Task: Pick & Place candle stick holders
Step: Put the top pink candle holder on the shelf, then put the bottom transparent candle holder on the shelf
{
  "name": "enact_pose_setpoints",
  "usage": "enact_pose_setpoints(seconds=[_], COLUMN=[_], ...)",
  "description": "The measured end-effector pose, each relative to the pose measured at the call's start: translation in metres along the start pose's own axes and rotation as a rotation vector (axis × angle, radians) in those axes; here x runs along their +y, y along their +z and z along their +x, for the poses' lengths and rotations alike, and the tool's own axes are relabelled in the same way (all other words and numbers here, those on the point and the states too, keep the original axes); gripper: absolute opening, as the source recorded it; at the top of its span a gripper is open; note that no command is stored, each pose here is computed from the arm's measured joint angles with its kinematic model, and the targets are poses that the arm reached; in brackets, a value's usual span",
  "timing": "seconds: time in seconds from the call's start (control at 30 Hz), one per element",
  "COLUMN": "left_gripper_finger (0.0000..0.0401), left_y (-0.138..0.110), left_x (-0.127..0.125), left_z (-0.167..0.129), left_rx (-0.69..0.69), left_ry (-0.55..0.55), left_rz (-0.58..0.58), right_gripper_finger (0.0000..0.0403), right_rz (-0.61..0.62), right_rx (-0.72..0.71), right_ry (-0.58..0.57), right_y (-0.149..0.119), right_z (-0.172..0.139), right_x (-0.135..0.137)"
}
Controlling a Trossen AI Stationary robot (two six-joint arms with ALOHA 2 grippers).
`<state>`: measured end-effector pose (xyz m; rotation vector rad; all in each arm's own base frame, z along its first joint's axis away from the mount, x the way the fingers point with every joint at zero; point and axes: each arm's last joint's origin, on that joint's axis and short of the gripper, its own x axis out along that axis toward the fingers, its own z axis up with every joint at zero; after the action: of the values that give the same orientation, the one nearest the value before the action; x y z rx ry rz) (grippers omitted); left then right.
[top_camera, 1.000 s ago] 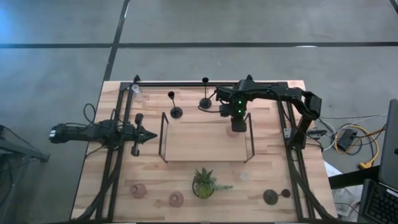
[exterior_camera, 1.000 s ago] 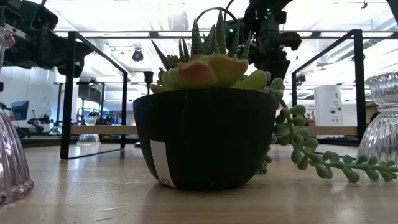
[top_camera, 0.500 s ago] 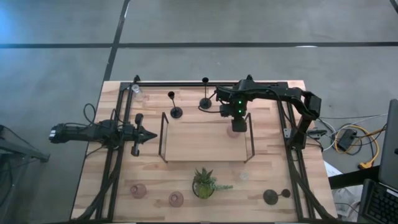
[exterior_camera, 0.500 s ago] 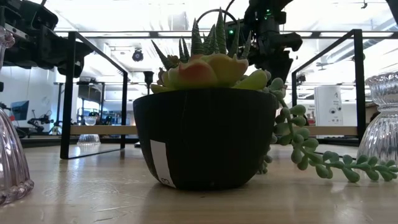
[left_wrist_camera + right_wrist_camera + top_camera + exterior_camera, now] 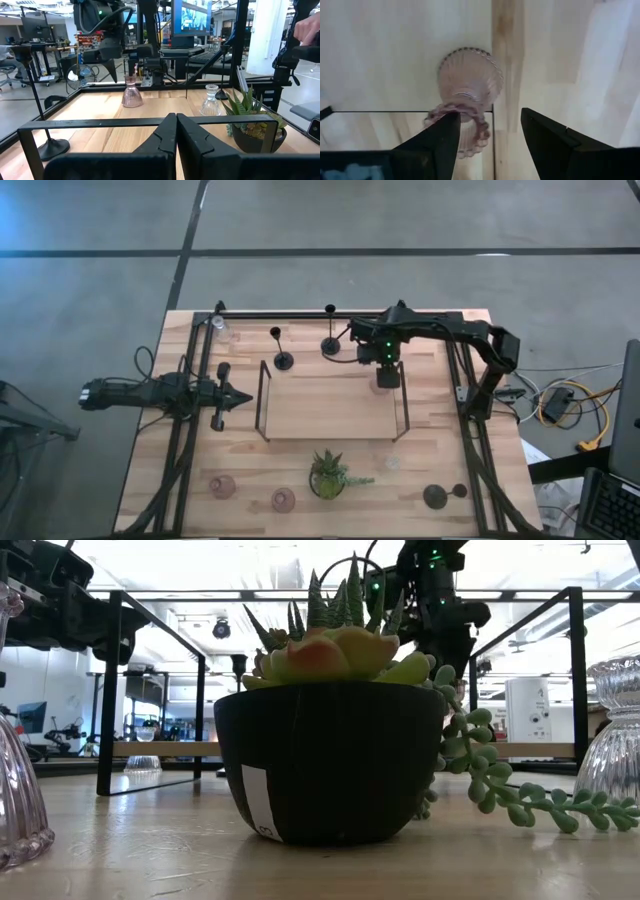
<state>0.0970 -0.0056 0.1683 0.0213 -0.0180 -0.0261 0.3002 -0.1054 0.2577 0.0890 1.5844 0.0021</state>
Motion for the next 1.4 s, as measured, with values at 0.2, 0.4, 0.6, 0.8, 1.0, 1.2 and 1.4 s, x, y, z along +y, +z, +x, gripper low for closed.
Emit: enact_pose_setpoints(seconds=[0.2, 0.4, 0.6, 0.8, 1.0, 1.2, 1.4], left_gripper_finger=[0.0014, 0.0014, 0.0014, 0.0014, 0.0014, 0.0014, 0.0014], left_y=[0.000, 0.000, 0.000, 0.000, 0.000, 0.000, 0.000], left_x=[0.000, 0.000, 0.000, 0.000, 0.000, 0.000, 0.000], left_z=[0.000, 0.000, 0.000, 0.000, 0.000, 0.000, 0.000], left_rx=[-0.002, -0.003, -0.004, -0.004, -0.004, -0.005, -0.004], left_ry=[0.000, 0.000, 0.001, 0.001, 0.001, 0.001, 0.001], left_rz=[0.000, 0.000, 0.000, 0.000, 0.000, 0.000, 0.000], right_gripper_finger=[0.0203, 0.0203, 0.0203, 0.0203, 0.0186, 0.0161, 0.0149], right_rz=[0.001, 0.009, 0.018, 0.044, 0.021, -0.034, -0.098], right_rx=[-0.031, -0.053, -0.079, -0.130, -0.255, -0.325, -0.282], right_ry=[0.017, 0.044, 0.038, 0.025, 0.103, 0.270, 0.352], right_y=[-0.003, -0.005, -0.009, -0.015, -0.025, -0.033, -0.037], right_z=[-0.007, -0.010, -0.018, -0.035, -0.069, -0.087, -0.088], right_x=[0.002, 0.004, 0.006, 0.009, 0.028, 0.069, 0.130])
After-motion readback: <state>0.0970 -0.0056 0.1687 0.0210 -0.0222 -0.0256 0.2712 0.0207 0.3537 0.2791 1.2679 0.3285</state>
